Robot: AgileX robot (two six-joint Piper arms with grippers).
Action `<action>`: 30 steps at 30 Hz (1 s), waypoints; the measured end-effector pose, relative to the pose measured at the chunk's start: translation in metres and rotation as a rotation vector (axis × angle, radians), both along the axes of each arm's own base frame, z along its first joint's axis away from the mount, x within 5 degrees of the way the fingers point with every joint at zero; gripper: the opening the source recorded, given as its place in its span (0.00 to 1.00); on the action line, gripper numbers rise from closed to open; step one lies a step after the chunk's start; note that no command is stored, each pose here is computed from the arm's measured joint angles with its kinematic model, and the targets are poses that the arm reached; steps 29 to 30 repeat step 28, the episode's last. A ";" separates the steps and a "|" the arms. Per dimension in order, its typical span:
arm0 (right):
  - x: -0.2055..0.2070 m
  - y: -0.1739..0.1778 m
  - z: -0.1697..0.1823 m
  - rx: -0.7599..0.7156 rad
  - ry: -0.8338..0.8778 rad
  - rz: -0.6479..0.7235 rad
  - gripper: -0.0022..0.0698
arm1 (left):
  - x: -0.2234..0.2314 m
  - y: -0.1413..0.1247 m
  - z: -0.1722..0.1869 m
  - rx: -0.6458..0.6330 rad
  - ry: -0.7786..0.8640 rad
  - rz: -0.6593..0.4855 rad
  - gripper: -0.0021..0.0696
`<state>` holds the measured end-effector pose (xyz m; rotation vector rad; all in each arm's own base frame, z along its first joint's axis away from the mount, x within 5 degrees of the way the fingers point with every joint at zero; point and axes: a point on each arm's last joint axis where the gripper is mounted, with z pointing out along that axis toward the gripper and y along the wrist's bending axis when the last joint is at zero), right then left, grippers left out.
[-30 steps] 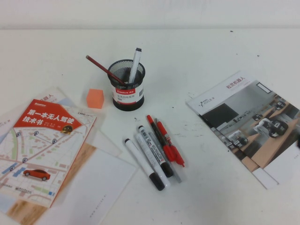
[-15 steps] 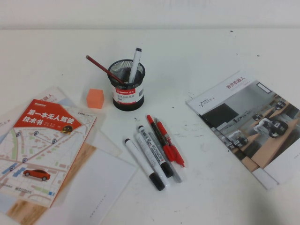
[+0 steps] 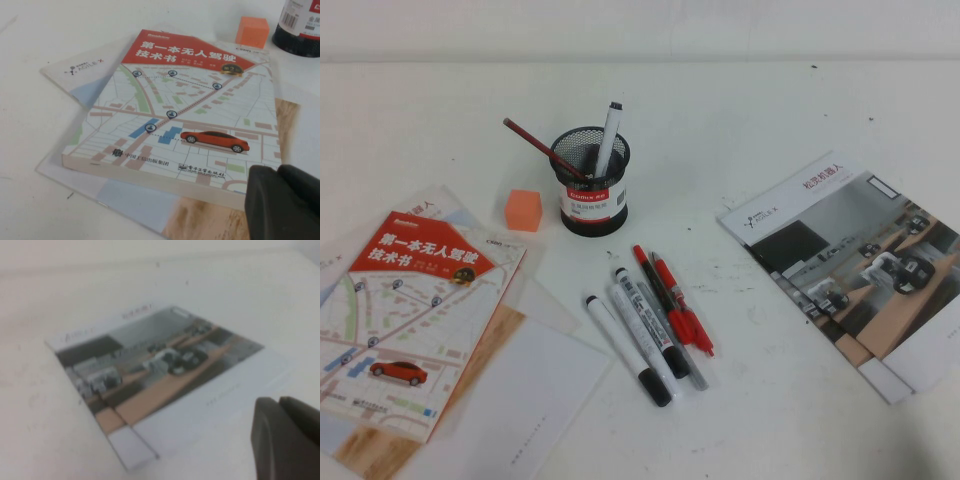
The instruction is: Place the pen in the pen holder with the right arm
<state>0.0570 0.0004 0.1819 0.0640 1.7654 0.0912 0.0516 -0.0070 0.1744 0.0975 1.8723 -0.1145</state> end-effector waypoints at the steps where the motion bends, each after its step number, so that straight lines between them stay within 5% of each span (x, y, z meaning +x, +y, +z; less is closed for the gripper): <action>1: 0.000 0.000 -0.002 -0.016 0.023 0.005 0.00 | 0.000 0.000 0.000 0.000 0.000 0.000 0.03; 30: -0.002 0.004 -0.009 -0.086 0.091 0.065 0.00 | 0.000 0.000 0.000 0.000 0.000 0.000 0.03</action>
